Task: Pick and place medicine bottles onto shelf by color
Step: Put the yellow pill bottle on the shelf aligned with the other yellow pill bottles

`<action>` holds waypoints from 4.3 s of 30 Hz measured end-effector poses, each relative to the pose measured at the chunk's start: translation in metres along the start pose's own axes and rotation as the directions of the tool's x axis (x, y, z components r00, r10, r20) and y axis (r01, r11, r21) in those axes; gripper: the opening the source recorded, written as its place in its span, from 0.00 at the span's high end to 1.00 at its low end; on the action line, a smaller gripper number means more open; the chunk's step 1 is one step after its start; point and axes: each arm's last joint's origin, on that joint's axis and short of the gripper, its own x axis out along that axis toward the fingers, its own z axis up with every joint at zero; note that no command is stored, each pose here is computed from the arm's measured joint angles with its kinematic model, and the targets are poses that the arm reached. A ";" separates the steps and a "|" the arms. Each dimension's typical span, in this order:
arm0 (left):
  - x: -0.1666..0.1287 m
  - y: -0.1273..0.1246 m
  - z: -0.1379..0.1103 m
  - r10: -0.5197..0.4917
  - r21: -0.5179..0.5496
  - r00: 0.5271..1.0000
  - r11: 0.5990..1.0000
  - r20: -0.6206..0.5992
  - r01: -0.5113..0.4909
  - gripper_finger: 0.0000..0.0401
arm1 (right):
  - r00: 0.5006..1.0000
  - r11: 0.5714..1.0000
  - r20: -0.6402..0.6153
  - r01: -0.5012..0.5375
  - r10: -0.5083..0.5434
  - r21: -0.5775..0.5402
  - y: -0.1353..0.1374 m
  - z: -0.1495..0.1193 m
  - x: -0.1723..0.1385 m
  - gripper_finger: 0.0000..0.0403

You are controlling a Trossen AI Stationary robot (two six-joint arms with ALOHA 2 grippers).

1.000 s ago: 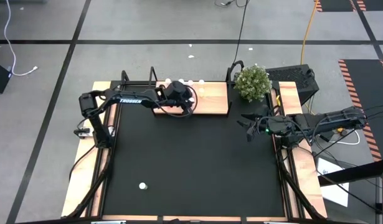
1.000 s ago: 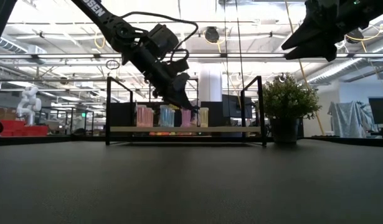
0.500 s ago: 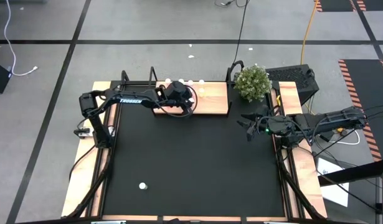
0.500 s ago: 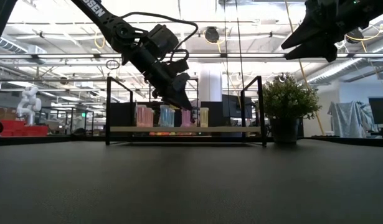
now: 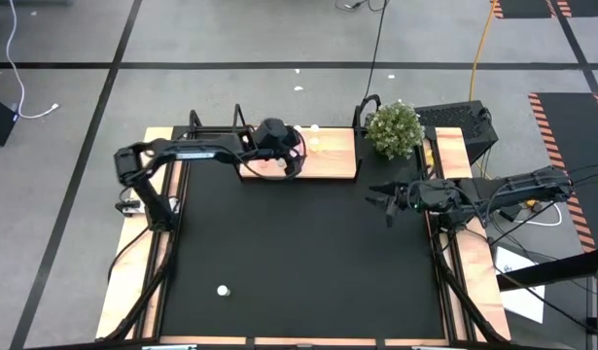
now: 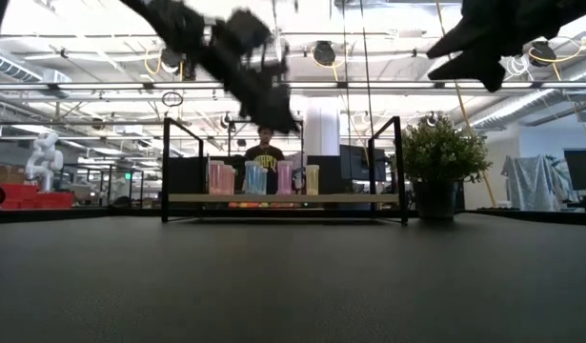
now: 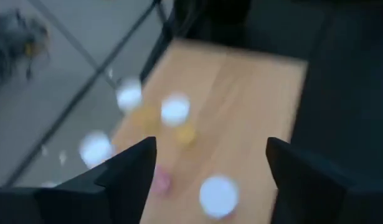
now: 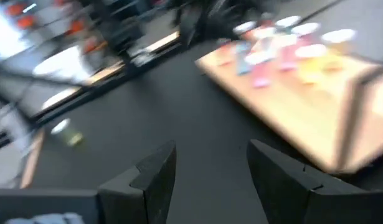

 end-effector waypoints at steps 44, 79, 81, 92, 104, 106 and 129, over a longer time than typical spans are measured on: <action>-0.294 -0.208 -0.017 -0.410 -0.099 0.607 0.873 -0.680 0.478 0.19 | 0.831 0.775 0.026 -0.507 0.556 -0.378 0.209 -0.087 0.270 0.50; -0.274 -0.243 -0.053 -0.109 0.108 0.495 0.915 -0.862 0.389 0.19 | 0.676 0.562 -0.193 -0.712 0.712 -0.420 0.219 -0.147 0.409 0.25; -0.271 -0.242 -0.051 -0.111 0.100 0.494 0.919 -0.862 0.380 0.19 | 0.671 0.561 -0.213 -0.722 0.710 -0.405 0.221 -0.151 0.412 0.27; -0.268 -0.240 -0.049 -0.120 0.072 0.480 0.929 -0.869 0.363 0.19 | 0.694 0.573 -0.312 -0.715 0.649 -0.400 0.218 -0.168 0.414 0.57; -0.265 -0.236 -0.046 -0.157 -0.023 0.431 0.953 -0.889 0.301 0.19 | 0.739 0.702 -0.436 -0.654 0.513 -0.282 0.231 -0.135 0.394 0.77; -0.263 -0.234 -0.043 -0.162 -0.031 0.430 0.955 -0.888 0.294 0.19 | 0.753 0.727 -0.476 -0.623 0.455 -0.289 0.233 -0.122 0.382 0.75; -0.181 -0.200 0.095 -0.431 0.212 0.894 0.869 -0.119 0.447 0.19 | 0.988 0.979 -0.156 -0.039 0.008 -0.200 0.072 -0.041 0.115 0.75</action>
